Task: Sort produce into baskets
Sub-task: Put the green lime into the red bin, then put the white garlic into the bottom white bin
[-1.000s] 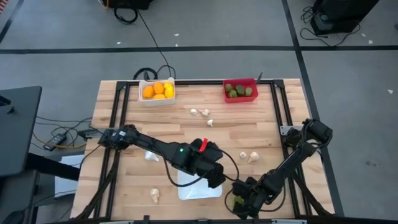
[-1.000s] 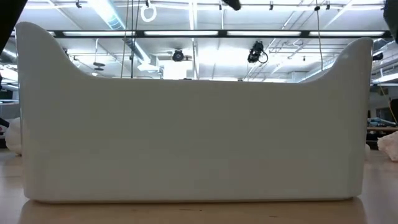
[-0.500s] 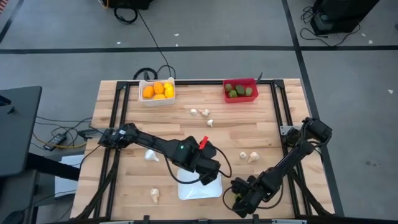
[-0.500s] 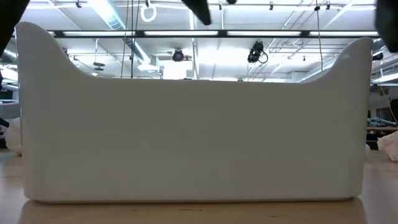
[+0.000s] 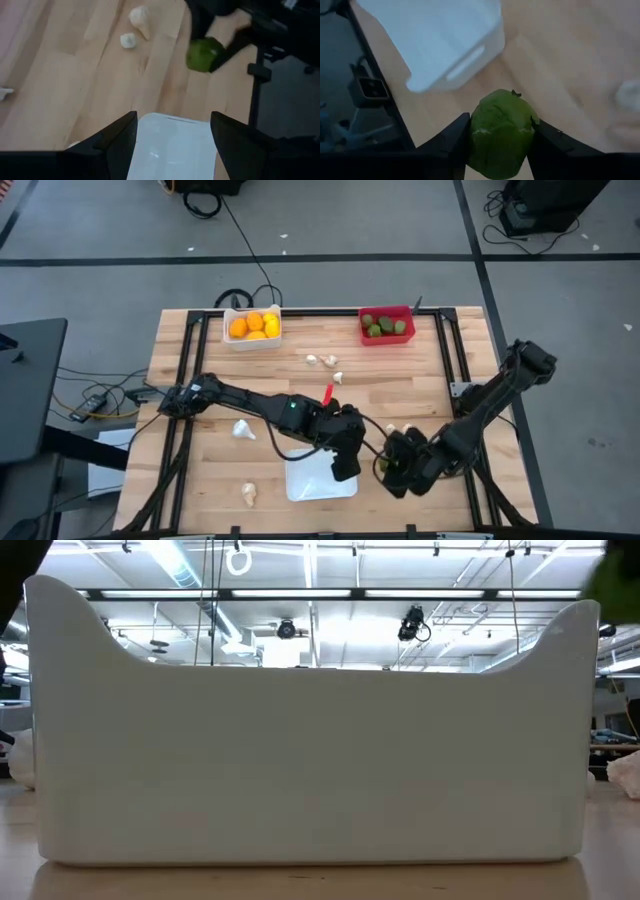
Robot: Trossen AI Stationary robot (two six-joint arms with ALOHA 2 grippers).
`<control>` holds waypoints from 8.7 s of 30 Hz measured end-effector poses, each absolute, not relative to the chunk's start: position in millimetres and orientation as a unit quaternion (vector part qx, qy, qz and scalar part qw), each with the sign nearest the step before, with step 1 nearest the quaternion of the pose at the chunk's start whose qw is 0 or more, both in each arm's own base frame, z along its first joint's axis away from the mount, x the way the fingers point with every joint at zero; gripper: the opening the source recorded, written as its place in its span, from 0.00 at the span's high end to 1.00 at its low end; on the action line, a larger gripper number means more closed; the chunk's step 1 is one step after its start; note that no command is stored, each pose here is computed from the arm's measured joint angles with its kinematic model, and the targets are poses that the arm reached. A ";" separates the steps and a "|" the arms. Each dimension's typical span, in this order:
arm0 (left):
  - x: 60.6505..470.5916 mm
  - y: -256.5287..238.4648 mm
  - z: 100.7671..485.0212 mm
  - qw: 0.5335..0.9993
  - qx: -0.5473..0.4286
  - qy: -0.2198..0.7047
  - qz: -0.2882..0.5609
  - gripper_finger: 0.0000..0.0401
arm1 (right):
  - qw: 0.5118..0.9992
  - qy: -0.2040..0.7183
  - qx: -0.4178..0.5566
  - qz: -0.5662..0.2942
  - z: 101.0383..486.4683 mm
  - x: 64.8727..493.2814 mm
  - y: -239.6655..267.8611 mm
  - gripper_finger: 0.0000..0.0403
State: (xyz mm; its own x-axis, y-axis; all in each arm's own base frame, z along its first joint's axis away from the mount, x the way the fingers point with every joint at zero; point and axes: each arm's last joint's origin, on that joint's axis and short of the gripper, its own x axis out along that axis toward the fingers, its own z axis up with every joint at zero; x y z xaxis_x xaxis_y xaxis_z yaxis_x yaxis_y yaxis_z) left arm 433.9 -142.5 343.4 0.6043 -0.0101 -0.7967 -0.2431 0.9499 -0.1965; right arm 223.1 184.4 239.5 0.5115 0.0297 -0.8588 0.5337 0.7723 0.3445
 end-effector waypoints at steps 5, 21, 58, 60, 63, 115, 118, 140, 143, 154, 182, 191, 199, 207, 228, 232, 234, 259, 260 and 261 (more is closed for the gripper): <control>425.6 -126.8 360.8 0.889 -0.139 0.431 0.067 0.36 | 0.836 0.448 0.277 -0.157 257.1 227.5 156.2 0.58; 377.9 -25.9 416.6 0.888 -0.032 0.451 0.086 0.36 | 0.848 0.386 0.296 -0.213 294.3 241.6 54.4 0.58; 197.7 -2.6 249.7 0.951 -0.188 0.201 0.141 0.36 | 0.783 0.340 0.353 -0.383 291.9 234.7 -84.7 0.58; 193.0 -1.1 234.2 0.946 -0.191 0.206 0.160 0.36 | 0.768 0.343 0.362 -0.402 289.2 230.8 -94.6 0.58; 191.8 -1.4 220.3 0.948 -0.196 0.196 0.157 0.36 | 0.759 0.339 0.374 -0.410 287.8 228.7 -103.4 0.58; 189.6 6.8 196.5 0.908 -0.279 0.225 0.217 0.38 | 0.852 0.364 0.269 -0.264 246.7 284.8 -137.2 0.16; 192.1 12.8 208.0 0.902 -0.304 0.183 0.246 0.39 | 0.861 0.353 0.261 -0.258 235.1 301.2 -136.1 0.17; 200.0 13.9 229.6 0.930 -0.267 0.168 0.190 0.39 | 0.873 0.417 0.197 -0.159 150.7 337.6 -156.6 0.26; 200.3 13.9 230.3 0.932 -0.262 0.166 0.188 0.39 | 0.874 0.415 0.199 -0.156 148.8 338.5 -158.5 0.30; 200.7 16.5 231.2 0.937 -0.243 0.161 0.194 0.39 | 0.868 0.429 0.211 -0.131 135.4 340.9 -156.5 0.59; 200.5 20.2 233.1 0.939 -0.211 0.146 0.229 0.39 | 0.953 0.231 0.195 -0.025 286.4 313.7 -95.5 0.99; 215.5 27.1 248.4 0.974 -0.163 0.065 0.143 0.39 | 0.966 0.164 0.201 -0.011 327.9 291.6 -74.2 1.00; 237.0 30.6 254.5 0.987 -0.090 -0.031 0.126 0.34 | 0.962 0.154 0.226 0.000 334.2 291.9 -56.5 1.00; 265.9 30.6 253.4 0.993 -0.079 -0.035 0.075 0.07 | 0.961 0.138 0.238 -0.001 337.0 294.5 -51.1 1.00; 305.2 32.1 280.3 0.998 -0.041 -0.043 0.027 0.13 | 0.962 0.130 0.239 -0.003 338.3 294.4 -54.2 1.00; 305.3 32.0 279.5 0.998 -0.045 -0.039 0.026 0.21 | 0.963 0.129 0.239 -0.005 338.3 294.3 -55.7 1.00; 305.3 31.8 279.8 0.998 -0.048 -0.040 0.023 0.25 | 0.963 0.128 0.238 -0.006 338.3 294.2 -56.0 1.00; 305.1 32.6 280.3 0.995 -0.077 -0.045 0.040 0.08 | 0.963 0.108 0.245 -0.001 342.4 295.8 -53.8 1.00; 305.1 32.7 280.7 0.995 -0.084 -0.048 0.040 0.08 | 0.963 0.108 0.246 -0.001 342.3 295.7 -53.9 1.00; 305.0 33.2 281.1 0.994 -0.092 -0.050 0.040 0.08 | 0.963 0.109 0.246 -0.001 342.3 295.7 -53.9 1.00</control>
State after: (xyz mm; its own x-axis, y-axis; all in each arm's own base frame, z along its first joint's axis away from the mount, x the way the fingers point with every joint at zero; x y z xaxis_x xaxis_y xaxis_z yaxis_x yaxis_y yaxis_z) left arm 305.0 33.2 281.1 0.9917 0.0892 0.0921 -0.0709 0.9800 -0.1862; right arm 295.7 -53.9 342.3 0.9764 0.0516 -0.2095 0.0551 0.8792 0.4733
